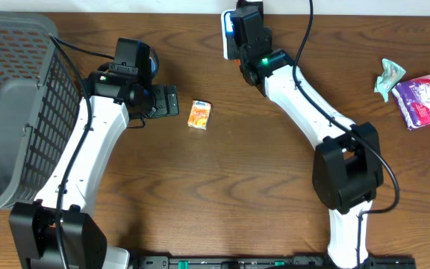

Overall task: Scan the item barcode
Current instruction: 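Lift the Top bar up to the scanner, then carry the Top bar right and release it by the other items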

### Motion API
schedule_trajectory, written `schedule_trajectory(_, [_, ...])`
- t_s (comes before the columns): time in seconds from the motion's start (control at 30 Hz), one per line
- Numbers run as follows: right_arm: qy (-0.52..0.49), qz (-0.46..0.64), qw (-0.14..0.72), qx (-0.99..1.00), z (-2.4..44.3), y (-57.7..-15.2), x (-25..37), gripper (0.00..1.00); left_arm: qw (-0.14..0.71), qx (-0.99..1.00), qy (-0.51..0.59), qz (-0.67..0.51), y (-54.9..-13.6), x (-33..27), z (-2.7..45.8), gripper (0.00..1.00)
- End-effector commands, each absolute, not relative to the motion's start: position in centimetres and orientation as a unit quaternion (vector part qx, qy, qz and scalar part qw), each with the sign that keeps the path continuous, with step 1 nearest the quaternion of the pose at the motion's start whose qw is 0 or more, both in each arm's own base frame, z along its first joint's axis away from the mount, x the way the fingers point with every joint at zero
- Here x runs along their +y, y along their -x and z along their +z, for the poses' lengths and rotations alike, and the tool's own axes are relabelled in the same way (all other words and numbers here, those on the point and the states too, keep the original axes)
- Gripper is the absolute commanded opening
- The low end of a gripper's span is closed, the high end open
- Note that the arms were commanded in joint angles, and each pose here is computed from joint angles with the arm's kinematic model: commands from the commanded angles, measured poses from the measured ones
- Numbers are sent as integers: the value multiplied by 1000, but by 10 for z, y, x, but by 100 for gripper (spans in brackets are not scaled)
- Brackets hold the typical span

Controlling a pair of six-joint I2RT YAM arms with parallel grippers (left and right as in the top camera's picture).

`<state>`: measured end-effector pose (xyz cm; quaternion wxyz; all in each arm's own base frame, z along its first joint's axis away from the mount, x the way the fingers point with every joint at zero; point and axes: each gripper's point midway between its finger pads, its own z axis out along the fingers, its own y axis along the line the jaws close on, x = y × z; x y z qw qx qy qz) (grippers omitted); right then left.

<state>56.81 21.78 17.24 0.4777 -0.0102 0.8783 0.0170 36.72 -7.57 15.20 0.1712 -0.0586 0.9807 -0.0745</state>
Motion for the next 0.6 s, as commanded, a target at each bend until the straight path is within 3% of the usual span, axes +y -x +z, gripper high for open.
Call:
schedule_trajectory(0.0, [16,10,470,883,147,-580,214,1,174,981,58,-66,-366,-72,153,98])
schedule_trajectory(0.3, [-2,-9,477,879,146,-587,198,1,174,981,58,-66,-366,-72,153,98])
schedule_trajectory(0.57, [-89,-176,442,875,158,-575,82,1,174,981,58,-66,-366,-72,153,98])
